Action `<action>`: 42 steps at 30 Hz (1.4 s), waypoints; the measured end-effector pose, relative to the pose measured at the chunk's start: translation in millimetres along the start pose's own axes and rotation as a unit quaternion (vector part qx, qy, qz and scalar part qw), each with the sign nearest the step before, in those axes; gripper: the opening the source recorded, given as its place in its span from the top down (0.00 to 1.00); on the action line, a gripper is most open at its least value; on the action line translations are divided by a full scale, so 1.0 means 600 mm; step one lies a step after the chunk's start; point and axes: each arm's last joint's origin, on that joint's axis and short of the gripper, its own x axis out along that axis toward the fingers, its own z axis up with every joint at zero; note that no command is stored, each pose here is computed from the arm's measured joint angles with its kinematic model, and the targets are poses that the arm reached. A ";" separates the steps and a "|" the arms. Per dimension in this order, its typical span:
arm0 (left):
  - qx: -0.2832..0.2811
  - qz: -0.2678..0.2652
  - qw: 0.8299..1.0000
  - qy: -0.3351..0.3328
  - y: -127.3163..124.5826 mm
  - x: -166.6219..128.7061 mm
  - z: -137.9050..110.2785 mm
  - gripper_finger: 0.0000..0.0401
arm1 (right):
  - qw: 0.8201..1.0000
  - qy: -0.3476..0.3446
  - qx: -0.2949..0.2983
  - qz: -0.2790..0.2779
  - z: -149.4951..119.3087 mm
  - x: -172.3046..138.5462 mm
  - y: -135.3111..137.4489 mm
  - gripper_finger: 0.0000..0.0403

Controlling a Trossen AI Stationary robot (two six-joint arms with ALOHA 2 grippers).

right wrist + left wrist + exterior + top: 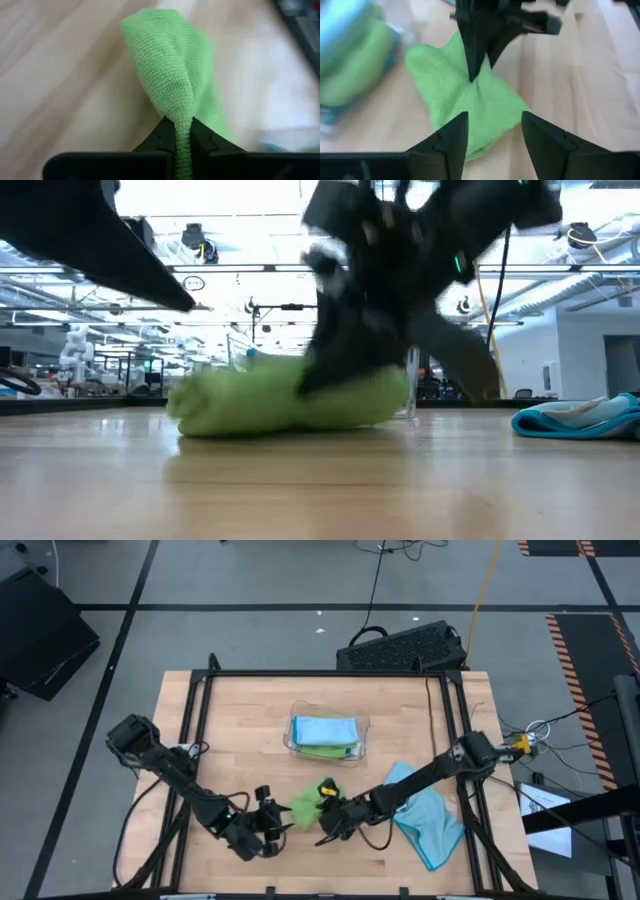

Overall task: Fold microfiber towels
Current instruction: Stack the green microfiber cloth on top of the blue microfiber cloth in the transparent bin

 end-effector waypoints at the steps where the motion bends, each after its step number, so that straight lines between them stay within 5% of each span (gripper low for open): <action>1: 0.004 0.011 1.000 -0.009 -0.001 -0.006 0.000 0.54 | 1.000 -0.002 0.006 -0.015 0.004 -0.011 -0.012 0.98; 6: 0.017 0.058 0.997 -0.055 -0.012 -0.024 -0.008 0.54 | 0.998 -0.010 0.037 -0.059 0.014 -0.062 -0.072 0.98; 15: -0.011 0.065 0.996 -0.057 -0.019 -0.034 -0.022 0.54 | 0.980 -0.022 0.107 -0.164 -0.008 -0.137 -0.210 0.98; 23: -0.019 0.064 0.996 -0.065 -0.020 -0.034 -0.020 0.54 | 0.959 0.036 0.131 -0.248 -0.072 -0.127 -0.306 0.98; 34: -0.010 0.061 0.996 -0.069 -0.022 -0.034 -0.017 0.54 | 0.965 0.100 0.094 -0.222 -0.104 -0.056 -0.292 0.98; 42: -0.010 0.061 0.996 -0.069 -0.022 -0.034 -0.017 0.54 | 0.967 0.097 0.093 -0.214 -0.100 -0.053 -0.284 0.97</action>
